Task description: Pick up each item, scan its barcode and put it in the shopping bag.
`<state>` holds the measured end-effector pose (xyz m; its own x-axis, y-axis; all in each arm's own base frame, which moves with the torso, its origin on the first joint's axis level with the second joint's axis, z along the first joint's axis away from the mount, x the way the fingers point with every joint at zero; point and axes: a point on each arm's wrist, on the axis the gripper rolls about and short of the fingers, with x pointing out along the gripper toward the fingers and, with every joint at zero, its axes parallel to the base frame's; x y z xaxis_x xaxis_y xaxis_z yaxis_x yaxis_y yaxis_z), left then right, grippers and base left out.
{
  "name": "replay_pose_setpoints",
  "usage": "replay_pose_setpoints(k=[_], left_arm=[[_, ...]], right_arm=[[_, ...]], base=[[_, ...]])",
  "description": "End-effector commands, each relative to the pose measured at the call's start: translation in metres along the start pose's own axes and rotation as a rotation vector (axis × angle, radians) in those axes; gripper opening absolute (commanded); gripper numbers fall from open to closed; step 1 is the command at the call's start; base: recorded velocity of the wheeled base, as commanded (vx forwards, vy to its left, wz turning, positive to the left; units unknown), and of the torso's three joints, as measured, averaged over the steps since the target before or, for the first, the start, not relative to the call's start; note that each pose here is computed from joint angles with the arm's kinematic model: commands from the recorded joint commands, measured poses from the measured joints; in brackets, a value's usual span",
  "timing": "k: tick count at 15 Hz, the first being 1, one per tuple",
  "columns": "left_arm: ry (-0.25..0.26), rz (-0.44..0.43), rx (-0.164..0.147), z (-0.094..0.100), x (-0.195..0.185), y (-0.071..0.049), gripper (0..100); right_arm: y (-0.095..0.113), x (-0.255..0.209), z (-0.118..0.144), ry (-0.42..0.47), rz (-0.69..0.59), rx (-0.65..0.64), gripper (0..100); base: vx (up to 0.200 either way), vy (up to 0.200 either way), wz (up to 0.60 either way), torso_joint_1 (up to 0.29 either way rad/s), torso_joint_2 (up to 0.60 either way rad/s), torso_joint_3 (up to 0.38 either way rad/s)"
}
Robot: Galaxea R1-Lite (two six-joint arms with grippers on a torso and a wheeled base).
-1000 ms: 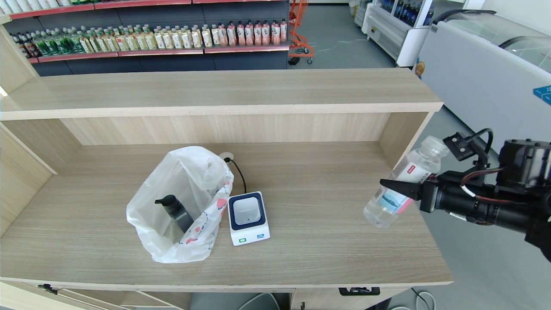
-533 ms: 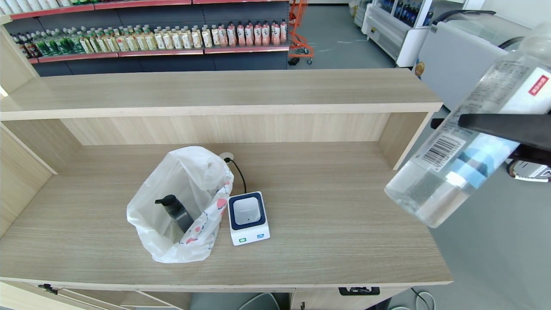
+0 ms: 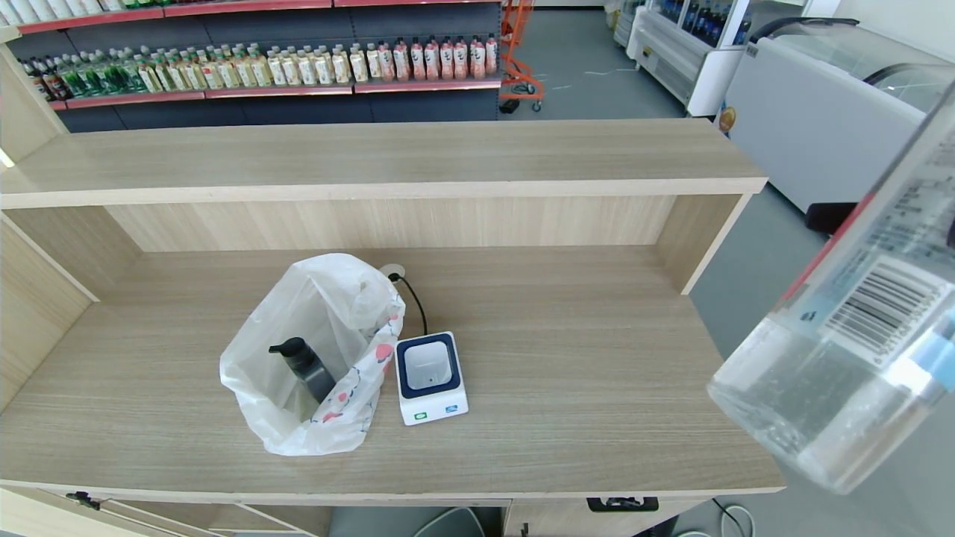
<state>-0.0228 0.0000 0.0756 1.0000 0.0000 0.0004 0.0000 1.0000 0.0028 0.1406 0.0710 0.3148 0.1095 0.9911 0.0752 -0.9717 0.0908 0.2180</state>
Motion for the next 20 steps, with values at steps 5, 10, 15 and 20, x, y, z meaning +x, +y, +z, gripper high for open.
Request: replay_pose_setpoints(k=[5,10,15,20], left_arm=[[0.002,0.0,0.0,0.0,0.0,0.0,100],[0.002,0.0,0.0,0.0,0.0,0.0,100],[0.002,0.0,0.0,0.0,0.0,0.0,100],[0.002,0.0,0.0,0.0,0.0,0.0,100]], right_arm=[[0.017,0.011,0.007,0.006,0.113,-0.028,0],[0.031,0.008,0.003,0.005,0.156,-0.043,0],[0.051,-0.004,-0.002,-0.014,0.176,-0.091,0],[0.068,-0.019,-0.009,-0.035,0.159,-0.152,0]], base=[[0.0,0.0,0.0,0.0,0.0,0.0],[0.0,0.0,0.0,0.0,0.0,0.0],[0.0,0.0,0.0,0.0,0.0,0.0],[0.0,0.0,0.0,0.0,0.0,0.0]])
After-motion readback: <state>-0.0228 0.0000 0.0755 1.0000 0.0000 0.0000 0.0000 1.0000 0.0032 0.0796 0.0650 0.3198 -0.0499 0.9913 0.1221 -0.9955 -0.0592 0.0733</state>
